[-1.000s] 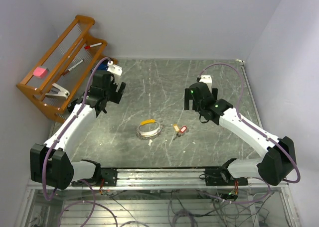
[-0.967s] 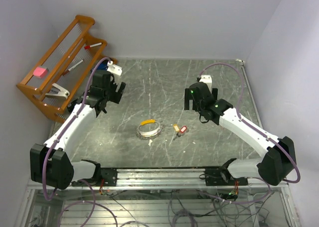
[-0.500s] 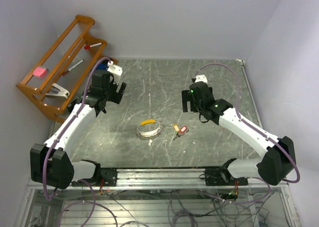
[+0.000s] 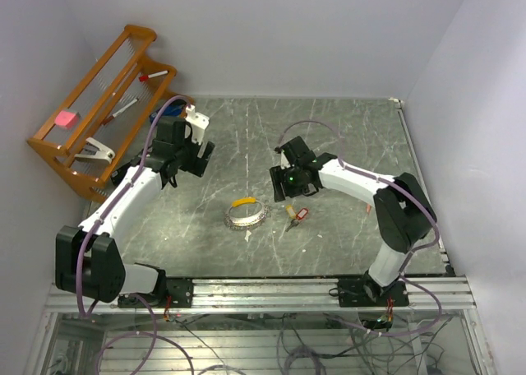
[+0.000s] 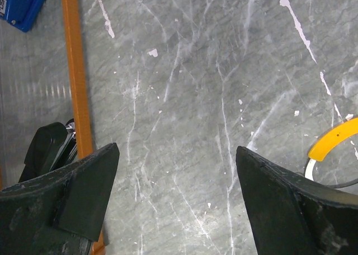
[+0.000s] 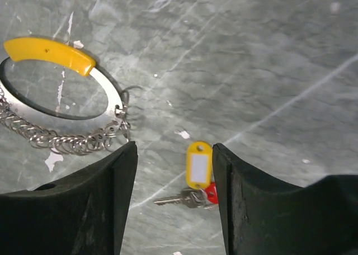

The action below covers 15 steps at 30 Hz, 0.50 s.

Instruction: Put the keys on the keyring

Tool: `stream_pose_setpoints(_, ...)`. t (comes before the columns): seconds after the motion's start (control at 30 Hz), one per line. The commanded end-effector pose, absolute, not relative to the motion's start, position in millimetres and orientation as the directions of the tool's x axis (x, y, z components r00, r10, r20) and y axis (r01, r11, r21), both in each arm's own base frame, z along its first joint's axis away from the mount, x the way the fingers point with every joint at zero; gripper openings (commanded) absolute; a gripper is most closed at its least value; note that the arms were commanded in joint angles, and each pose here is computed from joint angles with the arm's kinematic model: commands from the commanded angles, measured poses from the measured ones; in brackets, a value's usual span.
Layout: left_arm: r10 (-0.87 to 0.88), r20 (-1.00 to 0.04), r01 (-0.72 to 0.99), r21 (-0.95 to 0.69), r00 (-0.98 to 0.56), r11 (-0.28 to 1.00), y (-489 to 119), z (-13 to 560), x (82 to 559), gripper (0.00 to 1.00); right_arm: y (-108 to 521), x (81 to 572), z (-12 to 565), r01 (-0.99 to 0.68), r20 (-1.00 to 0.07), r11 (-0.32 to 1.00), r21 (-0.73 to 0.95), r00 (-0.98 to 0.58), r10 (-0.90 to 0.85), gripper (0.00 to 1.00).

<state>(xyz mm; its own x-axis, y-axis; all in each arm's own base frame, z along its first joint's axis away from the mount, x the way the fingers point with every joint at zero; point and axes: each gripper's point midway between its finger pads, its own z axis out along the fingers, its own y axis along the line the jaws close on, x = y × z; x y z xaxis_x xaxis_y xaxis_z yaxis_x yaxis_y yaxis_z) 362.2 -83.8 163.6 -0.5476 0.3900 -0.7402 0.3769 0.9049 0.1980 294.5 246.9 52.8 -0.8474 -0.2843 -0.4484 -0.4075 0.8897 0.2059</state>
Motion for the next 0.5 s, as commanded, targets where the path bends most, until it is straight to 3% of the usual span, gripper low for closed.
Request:
stream_pose_setpoints(0.0,0.387,-0.756,0.405,0.177,-0.527,0.897,-90.0,166.4,361.9,0.96,284.6,293.1,59.2,-0.46,-0.459,0.837,0.298,-0.837,-0.297,0.54)
stream_pose_setpoints(0.47,0.382,-0.758,0.415,0.162,-0.528,0.895,-93.6,164.8,362.7,0.96,305.5,297.2,41.2,-0.467,-0.421,0.837,0.285,-0.845,-0.328,0.42)
